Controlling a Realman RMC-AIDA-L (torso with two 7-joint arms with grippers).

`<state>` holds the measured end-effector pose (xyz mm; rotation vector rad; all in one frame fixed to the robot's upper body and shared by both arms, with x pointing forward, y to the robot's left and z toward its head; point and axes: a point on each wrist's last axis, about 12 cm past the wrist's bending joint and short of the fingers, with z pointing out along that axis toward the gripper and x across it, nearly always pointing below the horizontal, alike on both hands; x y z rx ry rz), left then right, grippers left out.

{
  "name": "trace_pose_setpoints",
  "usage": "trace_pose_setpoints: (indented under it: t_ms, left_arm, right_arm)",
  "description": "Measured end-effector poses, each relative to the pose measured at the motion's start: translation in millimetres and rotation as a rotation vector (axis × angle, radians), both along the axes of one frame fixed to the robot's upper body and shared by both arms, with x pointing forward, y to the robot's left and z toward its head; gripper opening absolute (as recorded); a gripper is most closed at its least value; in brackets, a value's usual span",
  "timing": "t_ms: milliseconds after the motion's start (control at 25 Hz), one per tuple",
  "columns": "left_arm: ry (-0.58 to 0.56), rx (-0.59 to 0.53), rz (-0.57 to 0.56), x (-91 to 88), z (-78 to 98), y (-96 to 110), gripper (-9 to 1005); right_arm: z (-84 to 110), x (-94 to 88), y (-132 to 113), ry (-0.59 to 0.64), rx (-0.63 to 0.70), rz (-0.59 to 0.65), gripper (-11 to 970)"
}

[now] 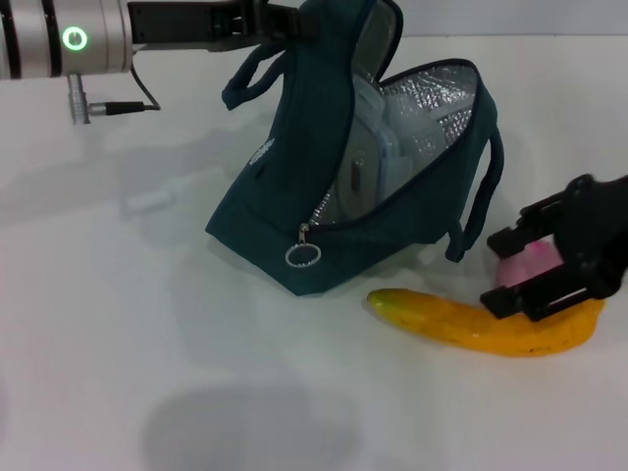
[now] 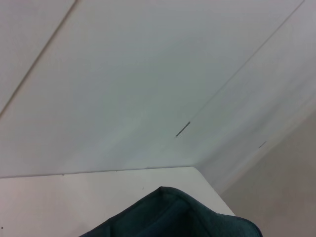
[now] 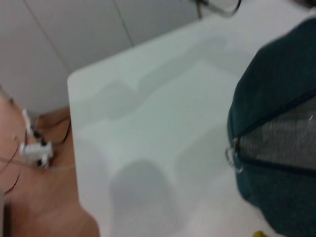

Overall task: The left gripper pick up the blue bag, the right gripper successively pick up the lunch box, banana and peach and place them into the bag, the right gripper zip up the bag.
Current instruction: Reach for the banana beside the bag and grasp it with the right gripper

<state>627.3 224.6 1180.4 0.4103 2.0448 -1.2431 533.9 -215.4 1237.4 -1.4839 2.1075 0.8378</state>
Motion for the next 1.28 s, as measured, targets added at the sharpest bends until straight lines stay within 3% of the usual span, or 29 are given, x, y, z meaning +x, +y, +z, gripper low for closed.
trace_pose_setpoints:
  t_ms: [240,600,800,1080,1280]
  left_arm:
    - [-0.004,0.0,0.005,1.5,1.4,0.0,65]
    - [-0.011,0.0,0.007,4.3,5.6,-0.1,65]
    - [-0.012,-0.001,0.006,5.3,6.9,-0.9,65]
    - [-0.009,-0.002,0.004,5.6,6.6,-1.5,65]
    - [-0.008,-0.002,0.005,5.4,6.2,-1.4,65]
  right_arm:
    - [-2.9,19.6,19.7,0.105,-0.117,-0.005,686]
    - [-15.0,38.6,30.1,0.207,-0.207,-0.032,683]
    - [-18.1,44.7,31.8,0.185,-0.198,-0.05,682]
    - [-45.4,53.5,51.6,0.169,-0.264,-0.022,680]
    - [-53.7,54.4,64.7,0.116,-0.305,0.003,679]
